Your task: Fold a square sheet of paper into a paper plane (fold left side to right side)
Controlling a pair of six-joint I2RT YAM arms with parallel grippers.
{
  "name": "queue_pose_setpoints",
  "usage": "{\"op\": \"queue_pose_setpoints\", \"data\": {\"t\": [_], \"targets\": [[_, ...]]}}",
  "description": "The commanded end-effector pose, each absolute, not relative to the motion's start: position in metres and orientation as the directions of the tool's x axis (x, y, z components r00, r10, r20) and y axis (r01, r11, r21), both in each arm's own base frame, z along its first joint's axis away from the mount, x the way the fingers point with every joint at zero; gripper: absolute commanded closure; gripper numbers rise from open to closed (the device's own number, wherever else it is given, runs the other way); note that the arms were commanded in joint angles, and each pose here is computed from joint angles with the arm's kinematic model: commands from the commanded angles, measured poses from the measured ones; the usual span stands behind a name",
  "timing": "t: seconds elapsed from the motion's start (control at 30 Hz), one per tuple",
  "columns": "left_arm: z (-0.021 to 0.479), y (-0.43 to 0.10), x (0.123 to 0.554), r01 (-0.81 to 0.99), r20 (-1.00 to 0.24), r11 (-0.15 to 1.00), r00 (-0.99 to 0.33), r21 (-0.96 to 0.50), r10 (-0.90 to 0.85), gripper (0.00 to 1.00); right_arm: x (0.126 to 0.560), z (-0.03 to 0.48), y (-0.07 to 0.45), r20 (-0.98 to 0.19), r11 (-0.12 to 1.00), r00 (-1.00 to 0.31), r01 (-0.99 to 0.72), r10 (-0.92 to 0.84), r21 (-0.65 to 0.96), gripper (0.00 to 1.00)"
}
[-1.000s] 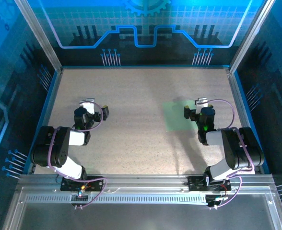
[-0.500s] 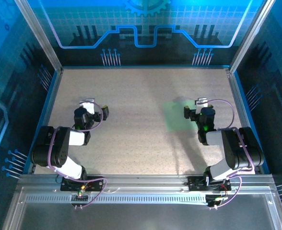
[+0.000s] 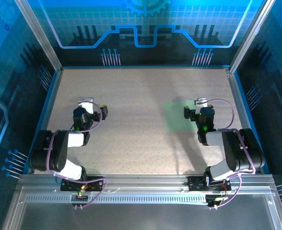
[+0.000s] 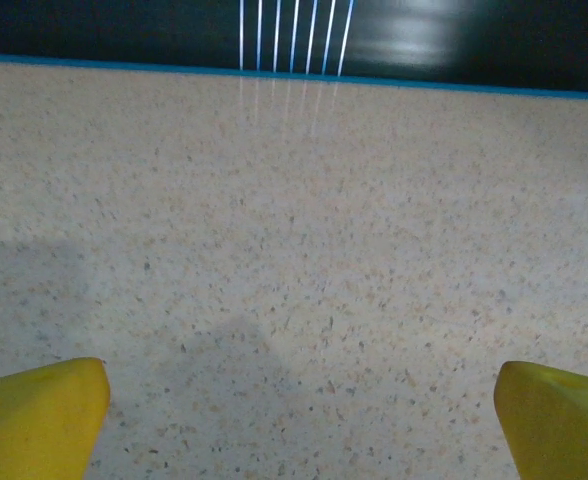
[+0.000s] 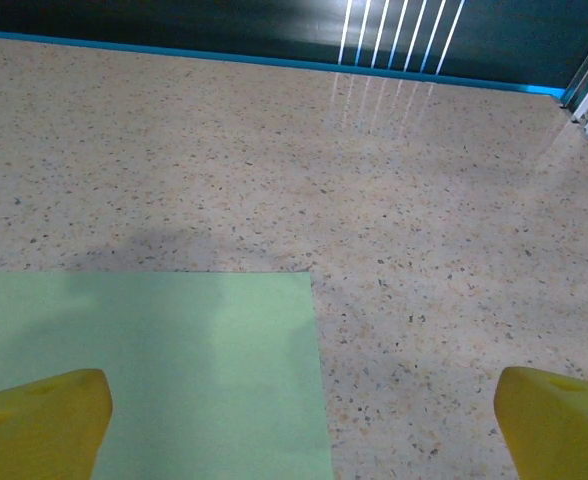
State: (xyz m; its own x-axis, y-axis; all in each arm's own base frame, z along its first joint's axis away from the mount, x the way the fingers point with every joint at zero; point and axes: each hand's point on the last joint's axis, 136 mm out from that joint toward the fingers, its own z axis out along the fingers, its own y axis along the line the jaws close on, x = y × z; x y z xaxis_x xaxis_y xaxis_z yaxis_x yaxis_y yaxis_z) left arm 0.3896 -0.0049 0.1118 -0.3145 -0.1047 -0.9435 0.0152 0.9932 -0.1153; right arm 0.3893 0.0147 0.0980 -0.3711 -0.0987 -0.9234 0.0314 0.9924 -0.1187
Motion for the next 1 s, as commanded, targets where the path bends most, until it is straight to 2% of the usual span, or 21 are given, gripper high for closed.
{"op": "queue_pose_setpoints", "data": {"t": [0.0, 0.1, 0.2, 0.33, 0.43, 0.57, 0.63, 0.97], "targets": [[0.143, 0.008, 0.383, -0.063, -0.941, 0.987, -0.299, -0.148, -0.161, 0.0, 0.391, 0.131, 0.02, -0.917, 0.991, -0.387, 0.045, -0.102, -0.129, 0.01], [0.162, 0.017, 0.375, -0.167, -0.897, 0.952, -0.324, -0.257, -0.299, 0.0, 0.382, 0.144, 0.031, -0.889, 0.998, -0.456, 0.018, -0.044, -0.058, 0.01], [0.17, 0.015, 0.364, -0.257, -0.796, 0.883, -0.386, -0.394, -0.467, 0.0, 0.37, 0.154, 0.048, -0.83, 0.998, -0.557, -0.017, 0.036, 0.054, 0.01], [0.173, -0.016, 0.349, -0.227, -0.641, 0.813, -0.517, -0.536, -0.567, 0.0, 0.354, 0.157, 0.08, -0.716, 0.962, -0.675, -0.037, 0.177, 0.272, 0.01], [0.174, -0.045, 0.339, -0.168, -0.534, 0.739, -0.59, -0.652, -0.605, 0.0, 0.342, 0.141, 0.099, -0.598, 0.935, -0.77, -0.004, 0.224, 0.355, 0.01], [0.174, -0.072, 0.329, -0.122, -0.407, 0.616, -0.649, -0.778, -0.643, 0.0, 0.332, 0.108, 0.119, -0.461, 0.931, -0.865, 0.017, 0.197, 0.366, 0.01], [0.172, -0.081, 0.324, -0.117, -0.356, 0.569, -0.672, -0.814, -0.649, 0.0, 0.339, 0.104, 0.129, -0.435, 0.932, -0.882, 0.012, 0.18, 0.363, 0.01], [0.154, -0.087, 0.303, -0.167, -0.295, 0.566, -0.716, -0.807, -0.633, 0.0, 0.36, 0.051, 0.154, -0.295, 0.944, -0.94, 0.069, 0.169, 0.322, 0.01]]}}
